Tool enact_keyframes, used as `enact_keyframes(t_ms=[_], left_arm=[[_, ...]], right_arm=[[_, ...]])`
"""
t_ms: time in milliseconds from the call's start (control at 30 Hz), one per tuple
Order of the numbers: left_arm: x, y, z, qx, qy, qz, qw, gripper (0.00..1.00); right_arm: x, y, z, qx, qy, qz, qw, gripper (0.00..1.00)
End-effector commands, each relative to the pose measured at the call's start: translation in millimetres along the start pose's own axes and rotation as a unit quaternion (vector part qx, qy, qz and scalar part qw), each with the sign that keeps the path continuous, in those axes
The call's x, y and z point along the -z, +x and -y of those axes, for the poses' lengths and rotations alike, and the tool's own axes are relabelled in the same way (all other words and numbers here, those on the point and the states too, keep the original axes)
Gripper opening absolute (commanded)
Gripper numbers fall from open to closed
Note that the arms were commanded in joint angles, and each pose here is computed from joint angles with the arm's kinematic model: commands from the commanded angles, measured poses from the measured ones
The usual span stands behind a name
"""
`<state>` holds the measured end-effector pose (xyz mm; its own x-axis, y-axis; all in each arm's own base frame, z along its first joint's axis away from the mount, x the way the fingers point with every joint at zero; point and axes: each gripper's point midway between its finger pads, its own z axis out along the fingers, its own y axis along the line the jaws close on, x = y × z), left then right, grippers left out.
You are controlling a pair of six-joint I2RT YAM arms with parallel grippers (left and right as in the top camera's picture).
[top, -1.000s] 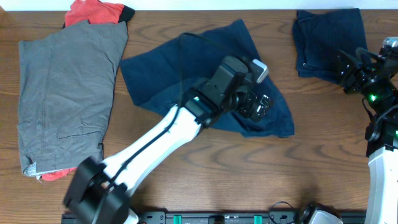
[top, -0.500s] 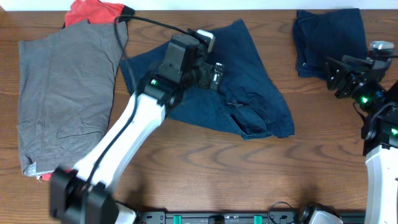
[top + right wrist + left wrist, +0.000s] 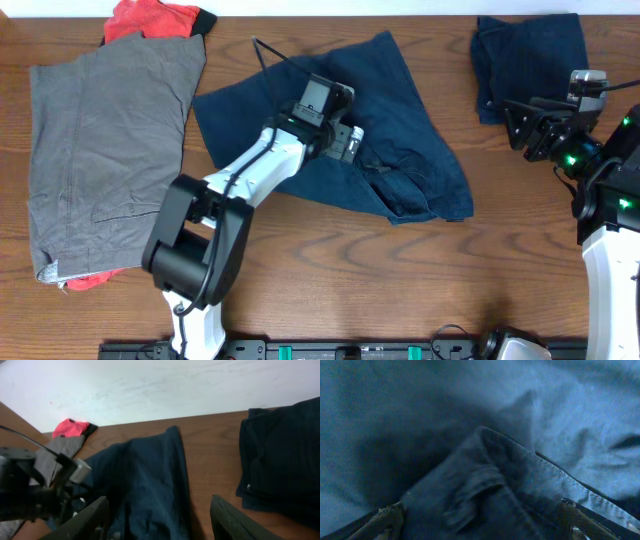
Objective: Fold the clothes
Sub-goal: 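Pull the navy shorts with the left gripper onto the table center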
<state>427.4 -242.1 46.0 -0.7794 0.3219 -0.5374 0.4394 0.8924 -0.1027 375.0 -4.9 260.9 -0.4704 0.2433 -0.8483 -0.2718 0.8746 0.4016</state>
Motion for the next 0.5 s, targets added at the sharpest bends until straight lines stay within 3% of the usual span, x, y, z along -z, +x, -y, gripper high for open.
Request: enact_keyframes(t_ms=[0, 67, 167, 233, 300, 333, 467], left_arm=[[-7, 6, 5, -0.019, -0.007, -0.008, 1.000, 0.98], [-7, 7, 1, -0.021, -0.024, -0.010, 0.999, 0.93], [-3, 7, -8, -0.021, -0.052, -0.010, 0.998, 0.48], [4, 6, -13, -0.021, -0.069, -0.010, 0.997, 0.26], [14, 6, -18, -0.014, -0.084, -0.012, 0.996, 0.11], [19, 6, -19, -0.009, -0.089, -0.012, 0.996, 0.06], [54, 9, -18, 0.009, -0.093, -0.023, 0.995, 0.06]], right_arm=[[-4, -3, -3, 0.013, -0.005, -0.003, 1.000, 0.63], [-5, -2, -1, 0.011, 0.000, -0.005, 1.000, 0.62], [-7, 0, 1, 0.008, 0.002, -0.008, 1.000, 0.61], [-7, 0, 2, 0.008, 0.004, -0.008, 1.000, 0.54], [-7, 0, 2, 0.008, 0.005, -0.008, 1.000, 0.50], [-7, 0, 2, 0.008, 0.005, -0.008, 1.000, 0.49], [-7, 0, 4, 0.008, 0.011, -0.008, 1.000, 0.44]])
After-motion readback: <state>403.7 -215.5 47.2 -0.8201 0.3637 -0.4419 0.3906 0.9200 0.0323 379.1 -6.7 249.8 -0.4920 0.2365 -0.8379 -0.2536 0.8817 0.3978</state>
